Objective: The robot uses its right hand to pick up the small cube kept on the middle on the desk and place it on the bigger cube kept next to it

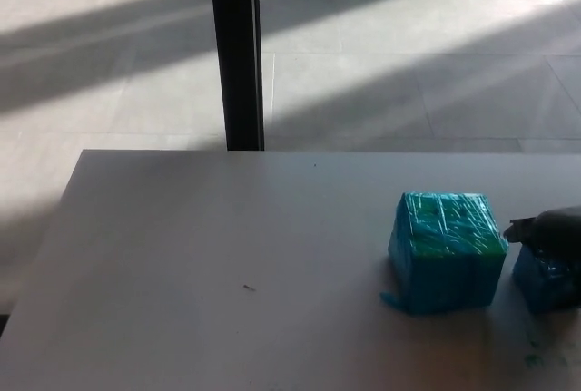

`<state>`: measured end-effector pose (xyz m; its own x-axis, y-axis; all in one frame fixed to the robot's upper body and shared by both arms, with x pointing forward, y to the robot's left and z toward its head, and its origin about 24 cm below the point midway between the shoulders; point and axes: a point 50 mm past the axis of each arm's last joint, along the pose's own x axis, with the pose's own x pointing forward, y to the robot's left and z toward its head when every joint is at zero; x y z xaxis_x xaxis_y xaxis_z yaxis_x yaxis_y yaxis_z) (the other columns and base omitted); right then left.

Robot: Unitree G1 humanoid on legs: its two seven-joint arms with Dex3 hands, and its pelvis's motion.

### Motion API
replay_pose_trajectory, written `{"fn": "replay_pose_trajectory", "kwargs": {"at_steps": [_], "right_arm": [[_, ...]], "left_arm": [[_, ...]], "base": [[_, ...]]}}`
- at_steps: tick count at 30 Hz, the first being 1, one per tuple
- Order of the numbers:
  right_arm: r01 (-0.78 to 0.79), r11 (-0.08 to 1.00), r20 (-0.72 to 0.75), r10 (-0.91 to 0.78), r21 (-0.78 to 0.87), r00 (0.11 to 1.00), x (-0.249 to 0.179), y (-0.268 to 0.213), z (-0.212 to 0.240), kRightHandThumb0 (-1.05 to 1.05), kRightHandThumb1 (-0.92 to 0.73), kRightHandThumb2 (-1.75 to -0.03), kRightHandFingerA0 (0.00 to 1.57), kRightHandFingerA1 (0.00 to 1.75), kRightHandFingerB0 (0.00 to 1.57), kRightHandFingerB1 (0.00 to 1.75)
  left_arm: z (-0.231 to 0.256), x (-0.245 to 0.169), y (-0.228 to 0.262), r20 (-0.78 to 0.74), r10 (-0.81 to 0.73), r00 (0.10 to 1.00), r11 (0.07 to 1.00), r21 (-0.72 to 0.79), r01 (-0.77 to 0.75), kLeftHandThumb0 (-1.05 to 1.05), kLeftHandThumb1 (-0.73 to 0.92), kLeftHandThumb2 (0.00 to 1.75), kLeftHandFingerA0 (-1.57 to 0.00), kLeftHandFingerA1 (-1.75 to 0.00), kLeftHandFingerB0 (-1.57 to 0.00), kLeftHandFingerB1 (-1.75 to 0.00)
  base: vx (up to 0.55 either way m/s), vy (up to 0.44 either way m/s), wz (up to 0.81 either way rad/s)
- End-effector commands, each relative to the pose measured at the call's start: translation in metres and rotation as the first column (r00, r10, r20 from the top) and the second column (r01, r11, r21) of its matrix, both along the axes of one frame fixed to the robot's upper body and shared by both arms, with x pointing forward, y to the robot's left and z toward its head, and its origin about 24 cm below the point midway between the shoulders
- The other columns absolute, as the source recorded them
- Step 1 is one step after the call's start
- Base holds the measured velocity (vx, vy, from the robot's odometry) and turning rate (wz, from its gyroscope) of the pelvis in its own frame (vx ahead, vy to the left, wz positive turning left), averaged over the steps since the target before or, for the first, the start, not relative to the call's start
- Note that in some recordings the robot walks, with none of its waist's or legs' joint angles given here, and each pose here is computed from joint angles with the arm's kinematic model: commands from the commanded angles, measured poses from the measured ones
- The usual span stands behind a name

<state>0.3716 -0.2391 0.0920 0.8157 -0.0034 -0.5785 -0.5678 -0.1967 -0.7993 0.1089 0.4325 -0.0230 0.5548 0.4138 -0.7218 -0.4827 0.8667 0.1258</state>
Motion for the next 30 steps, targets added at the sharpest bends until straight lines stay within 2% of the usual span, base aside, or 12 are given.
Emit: {"fn": "replay_pose_trajectory", "kwargs": {"at_steps": [1, 2, 3, 5, 6, 8, 10, 16, 24, 27, 28, 30], "right_arm": [[-0.090, 0.945, -0.061, 0.075, -0.314, 0.995, -0.025, -0.023, -0.040, -0.23, -0.58, -0.59, 0.00, 0.11, 0.30, 0.33], [-0.097, 0.942, -0.053, 0.084, -0.321, 0.995, -0.025, -0.023, -0.040, -0.23, -0.58, -0.59, 0.00, 0.11, 0.30, 0.33], [-0.107, 0.939, -0.039, 0.100, -0.326, 0.994, -0.025, -0.024, -0.040, -0.22, -0.44, -0.93, 0.06, 0.56, 0.19, 0.52], [-0.124, 0.934, -0.018, 0.126, -0.335, 0.992, -0.025, -0.024, -0.041, -0.22, -0.44, -0.93, 0.06, 0.56, 0.19, 0.52], [-0.126, 0.939, 0.016, 0.139, -0.320, 0.990, -0.026, -0.025, -0.041, -0.27, -0.66, -0.61, 0.18, 0.88, 0.37, 0.33], [-0.173, 0.947, 0.095, 0.206, -0.270, 0.974, -0.028, -0.025, -0.041, -0.26, -0.79, -0.66, 0.64, 1.29, 0.40, 0.35], [-0.181, 0.963, 0.161, 0.214, -0.201, 0.963, -0.029, -0.025, -0.041, -0.27, -0.79, -0.64, 0.78, 1.54, 0.48, 0.39], [-0.195, 0.949, 0.176, 0.241, -0.246, 0.954, -0.030, -0.025, -0.046, -0.32, -0.70, -0.62, 0.77, 1.67, 0.80, 0.89], [-0.183, 0.961, 0.182, 0.222, -0.209, 0.958, -0.035, -0.025, -0.056, -0.36, -0.70, -0.65, 0.81, 1.60, 0.74, 0.64], [-0.176, 0.970, 0.209, 0.209, -0.169, 0.955, -0.036, -0.025, -0.057, -0.35, -0.69, -0.66, 0.80, 1.56, 0.77, 0.69], [-0.163, 0.976, 0.244, 0.195, -0.146, 0.950, -0.037, -0.028, -0.056, -0.37, -0.78, -0.70, 0.77, 1.62, 0.74, 1.01], [-0.157, 0.978, 0.268, 0.189, -0.139, 0.945, -0.037, -0.032, -0.053, -0.37, -0.79, -0.69, 0.80, 1.62, 0.72, 0.86]], "left_arm": [[0.002, -0.003, 0.003, 0.006, 0.004, 1.000, 1.000, 0.007, -0.004, -0.83, 0.84, 0.65, -0.38, -0.50, -0.27, -0.37], [0.002, -0.003, 0.003, 0.007, 0.005, 1.000, 1.000, 0.007, -0.005, -0.83, 0.84, 0.65, -0.38, -0.50, -0.27, -0.37], [0.002, -0.003, 0.003, 0.007, 0.007, 1.000, 1.000, 0.005, -0.007, -0.83, 0.84, 0.65, -0.38, -0.50, -0.28, -0.37], [0.001, -0.004, 0.003, 0.007, 0.010, 1.000, 1.000, 0.003, -0.010, -0.83, 0.84, 0.65, -0.38, -0.50, -0.28, -0.37], [0.002, -0.004, 0.003, -0.001, 0.002, 1.000, 1.000, 0.014, -0.002, -0.83, 0.84, 0.65, -0.37, -0.49, -0.27, -0.36], [0.004, -0.003, 0.002, 0.010, 0.002, 1.000, 1.000, 0.004, -0.002, -0.81, 0.85, 0.66, -0.35, -0.50, -0.26, -0.37], [0.002, -0.003, 0.002, 0.013, 0.018, 1.000, 1.000, 0.001, -0.018, -0.81, 0.84, 0.65, -0.36, -0.50, -0.27, -0.37], [0.001, -0.004, 0.002, 0.017, 0.020, 1.000, 1.000, -0.003, -0.020, -0.80, 0.84, 0.65, -0.36, -0.48, -0.27, -0.36], [0.001, -0.003, 0.001, 0.017, 0.010, 1.000, 1.000, 0.000, -0.010, -0.81, 0.85, 0.66, -0.36, -0.50, -0.27, -0.36], [0.000, -0.003, 0.001, 0.017, 0.025, 1.000, 1.000, -0.001, -0.025, -0.80, 0.84, 0.65, -0.41, -0.52, -0.29, -0.37], [0.000, -0.003, 0.001, 0.023, 0.022, 0.999, 1.000, -0.006, -0.022, -0.80, 0.84, 0.65, -0.37, -0.51, -0.27, -0.37], [0.001, -0.003, 0.000, 0.025, 0.012, 1.000, 1.000, -0.010, -0.012, -0.81, 0.84, 0.66, -0.33, -0.49, -0.25, -0.36]], "base": [[0.00, 0.000, 0.00], [0.00, 0.000, 0.00], [0.00, 0.000, 0.00], [0.00, 0.000, 0.00], [0.00, 0.000, 0.00], [0.00, 0.000, 0.00], [0.00, 0.000, 0.00], [0.00, 0.000, 0.00], [0.00, 0.000, 0.00], [0.00, 0.000, 0.00], [0.00, 0.000, 0.00], [0.00, 0.000, 0.00]]}}
